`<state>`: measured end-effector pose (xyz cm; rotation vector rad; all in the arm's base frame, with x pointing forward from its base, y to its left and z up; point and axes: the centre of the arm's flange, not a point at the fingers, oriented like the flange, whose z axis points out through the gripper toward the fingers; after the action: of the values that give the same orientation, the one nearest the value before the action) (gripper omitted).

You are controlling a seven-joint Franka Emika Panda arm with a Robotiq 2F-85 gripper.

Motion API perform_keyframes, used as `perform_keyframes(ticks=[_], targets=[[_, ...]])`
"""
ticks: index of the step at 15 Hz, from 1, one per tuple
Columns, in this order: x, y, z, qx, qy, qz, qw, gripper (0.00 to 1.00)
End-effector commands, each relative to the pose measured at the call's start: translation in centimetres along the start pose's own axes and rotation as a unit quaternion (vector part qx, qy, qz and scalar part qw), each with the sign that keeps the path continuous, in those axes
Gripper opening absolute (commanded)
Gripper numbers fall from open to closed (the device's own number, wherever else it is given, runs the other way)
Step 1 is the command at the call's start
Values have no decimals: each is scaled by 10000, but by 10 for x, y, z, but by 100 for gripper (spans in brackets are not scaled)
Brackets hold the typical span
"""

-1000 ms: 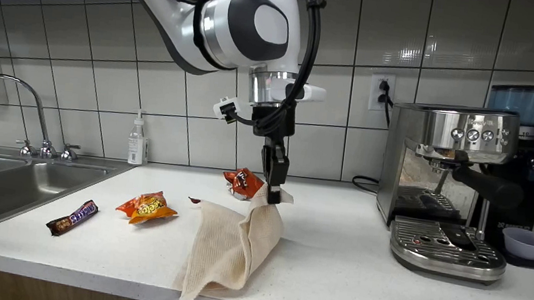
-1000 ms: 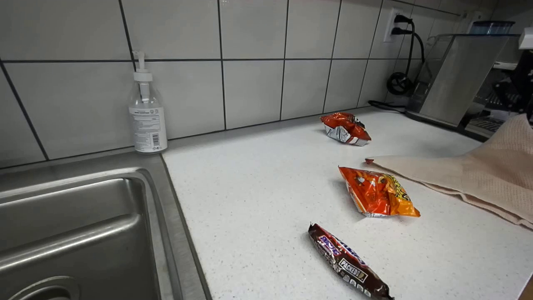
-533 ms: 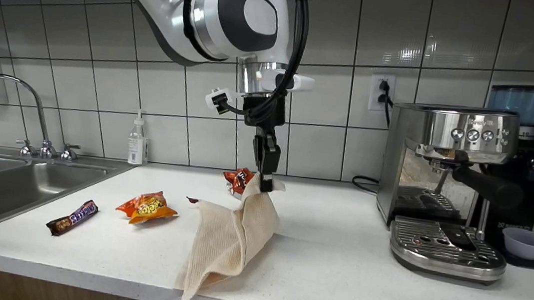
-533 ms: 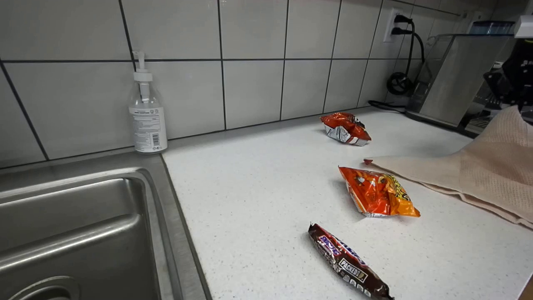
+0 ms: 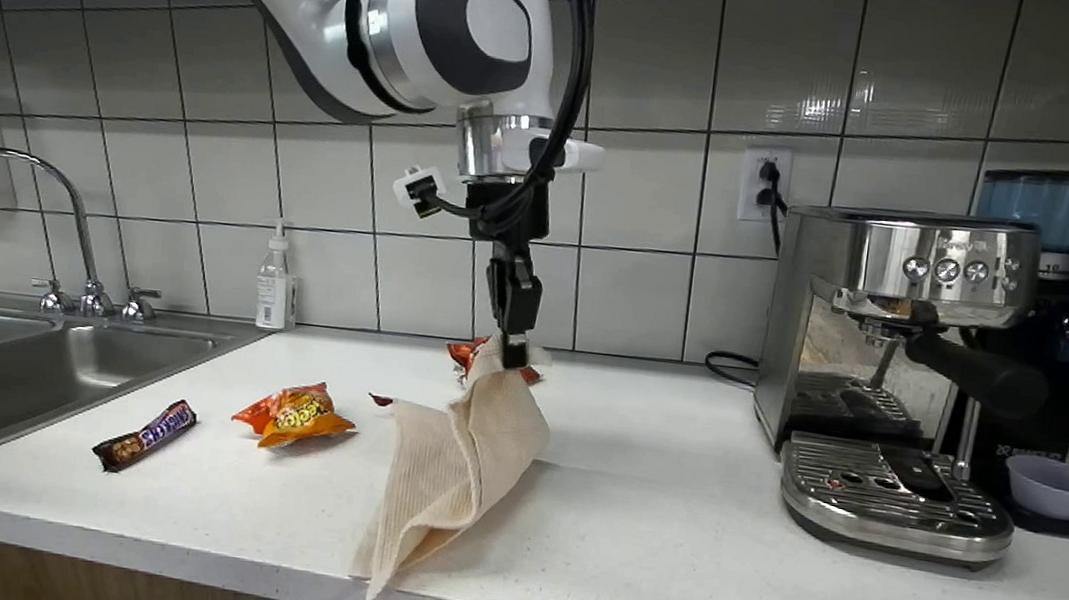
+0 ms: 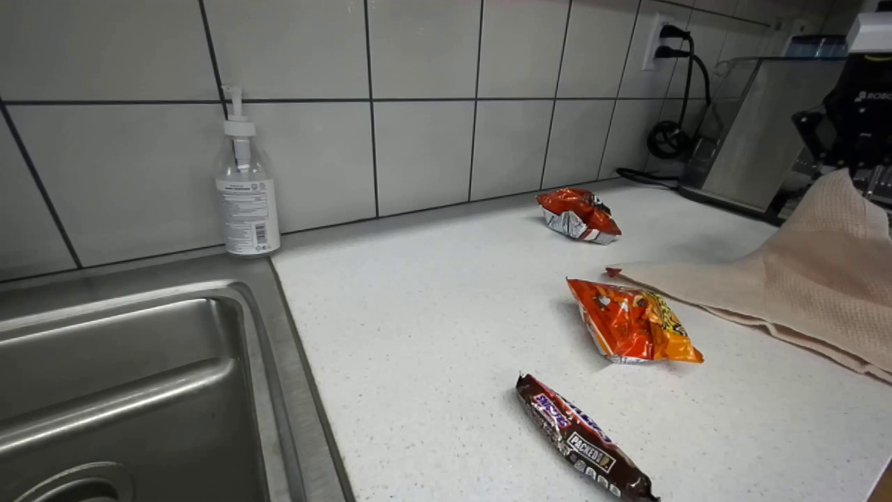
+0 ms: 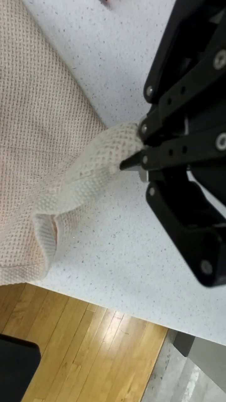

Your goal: Fold the cloth

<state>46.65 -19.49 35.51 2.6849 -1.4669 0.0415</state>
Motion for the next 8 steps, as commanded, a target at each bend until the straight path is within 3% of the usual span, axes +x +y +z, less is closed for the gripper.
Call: perform_keyframes(ticks=[1,8], targets=[[-9,-2,-19,57,-28,-93,9999,1],[-15,-8,-36,180,54,-162,9997,1]])
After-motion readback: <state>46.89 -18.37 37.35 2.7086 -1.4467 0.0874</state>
